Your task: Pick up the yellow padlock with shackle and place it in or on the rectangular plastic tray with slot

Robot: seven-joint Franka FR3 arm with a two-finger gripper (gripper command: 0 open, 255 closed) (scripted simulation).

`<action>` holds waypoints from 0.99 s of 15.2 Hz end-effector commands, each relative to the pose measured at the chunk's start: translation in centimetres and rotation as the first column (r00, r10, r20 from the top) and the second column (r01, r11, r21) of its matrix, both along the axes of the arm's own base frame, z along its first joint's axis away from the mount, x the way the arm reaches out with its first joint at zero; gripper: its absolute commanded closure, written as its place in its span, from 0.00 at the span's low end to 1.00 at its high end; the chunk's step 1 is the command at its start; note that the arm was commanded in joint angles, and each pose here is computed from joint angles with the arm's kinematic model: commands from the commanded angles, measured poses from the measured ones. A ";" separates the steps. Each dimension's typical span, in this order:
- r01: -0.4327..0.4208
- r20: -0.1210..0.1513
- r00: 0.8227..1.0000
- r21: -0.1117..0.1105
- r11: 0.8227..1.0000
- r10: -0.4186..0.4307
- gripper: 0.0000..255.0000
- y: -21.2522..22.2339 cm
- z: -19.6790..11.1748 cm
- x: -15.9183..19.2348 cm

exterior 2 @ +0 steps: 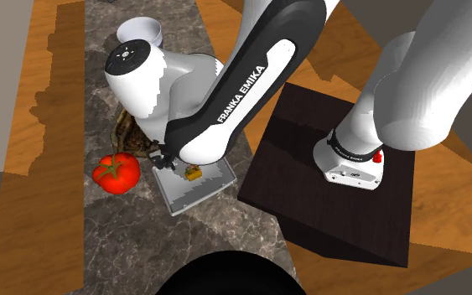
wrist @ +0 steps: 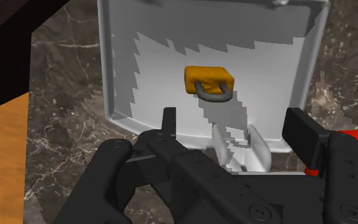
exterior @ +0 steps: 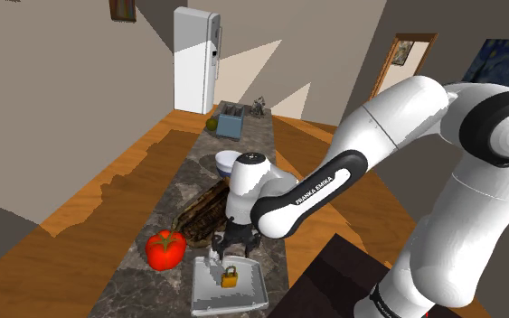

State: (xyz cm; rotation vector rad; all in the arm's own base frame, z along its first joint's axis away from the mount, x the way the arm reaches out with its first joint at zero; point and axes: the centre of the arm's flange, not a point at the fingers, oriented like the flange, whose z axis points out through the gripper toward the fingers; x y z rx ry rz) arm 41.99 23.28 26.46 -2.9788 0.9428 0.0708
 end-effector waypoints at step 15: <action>0.000 0.000 1.000 0.000 1.000 0.000 0.00 -0.1 5.0 0.2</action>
